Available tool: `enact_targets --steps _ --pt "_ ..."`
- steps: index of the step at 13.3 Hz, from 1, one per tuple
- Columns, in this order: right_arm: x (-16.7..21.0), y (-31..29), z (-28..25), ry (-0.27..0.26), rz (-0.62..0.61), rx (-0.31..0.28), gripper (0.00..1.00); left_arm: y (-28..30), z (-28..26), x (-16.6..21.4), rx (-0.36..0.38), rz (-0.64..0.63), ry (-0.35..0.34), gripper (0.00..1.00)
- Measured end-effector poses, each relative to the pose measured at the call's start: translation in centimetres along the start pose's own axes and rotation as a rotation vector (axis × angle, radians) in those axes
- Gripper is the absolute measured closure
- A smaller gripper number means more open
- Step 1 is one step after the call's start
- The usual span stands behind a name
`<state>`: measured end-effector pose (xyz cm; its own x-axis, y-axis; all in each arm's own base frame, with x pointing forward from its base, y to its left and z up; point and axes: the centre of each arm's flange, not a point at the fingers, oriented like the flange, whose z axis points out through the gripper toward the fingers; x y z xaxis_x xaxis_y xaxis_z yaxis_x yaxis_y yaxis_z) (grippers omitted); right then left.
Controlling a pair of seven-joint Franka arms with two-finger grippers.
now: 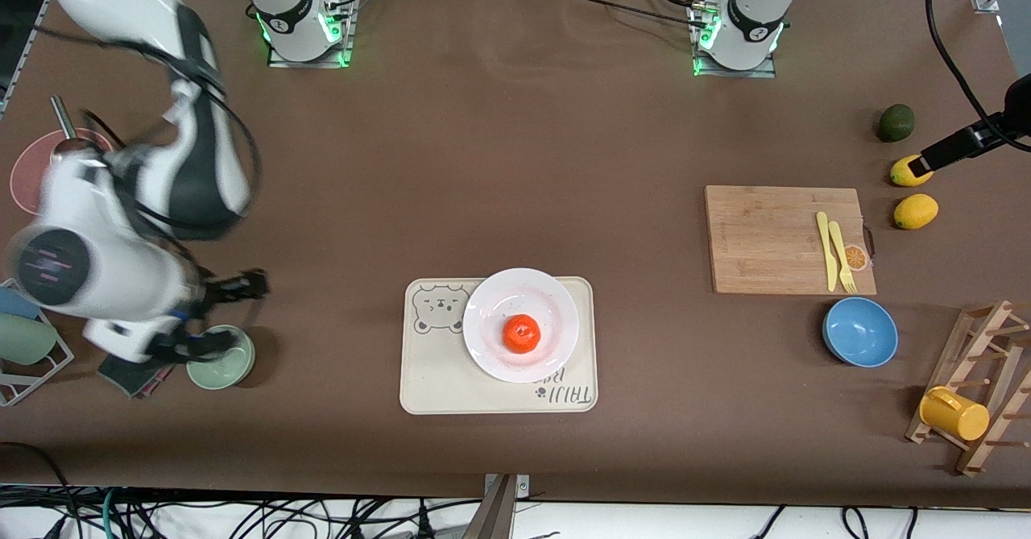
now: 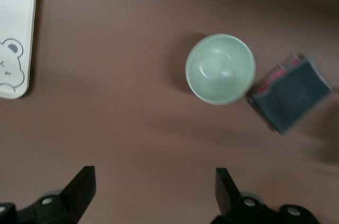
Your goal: Place orange and plate with both arms
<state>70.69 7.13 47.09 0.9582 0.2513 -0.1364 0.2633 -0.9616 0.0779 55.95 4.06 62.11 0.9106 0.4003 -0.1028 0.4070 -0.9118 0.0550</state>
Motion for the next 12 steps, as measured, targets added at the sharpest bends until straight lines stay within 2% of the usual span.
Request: enact_targets --steps 3,6,8,10,12 --pt "-5.7 3.1 -6.2 -0.010 0.055 0.033 0.00 0.1 0.0 0.0 0.000 0.004 -0.002 0.00" --pt "-11.4 5.5 -6.0 -0.043 0.082 0.119 0.00 0.3 0.1 -0.1 0.000 0.006 -0.003 0.00" --pt "-14.0 7.9 -5.4 0.006 0.119 0.138 0.00 0.5 0.1 -0.1 0.000 0.009 -0.004 0.00" --pt "-16.7 10.5 -7.1 0.104 0.165 0.110 0.00 0.6 0.2 -0.2 0.001 0.011 -0.006 0.00" --pt "-19.5 11.6 -9.0 0.143 0.189 0.109 0.00 0.6 0.2 -0.2 0.001 0.013 -0.006 0.00"
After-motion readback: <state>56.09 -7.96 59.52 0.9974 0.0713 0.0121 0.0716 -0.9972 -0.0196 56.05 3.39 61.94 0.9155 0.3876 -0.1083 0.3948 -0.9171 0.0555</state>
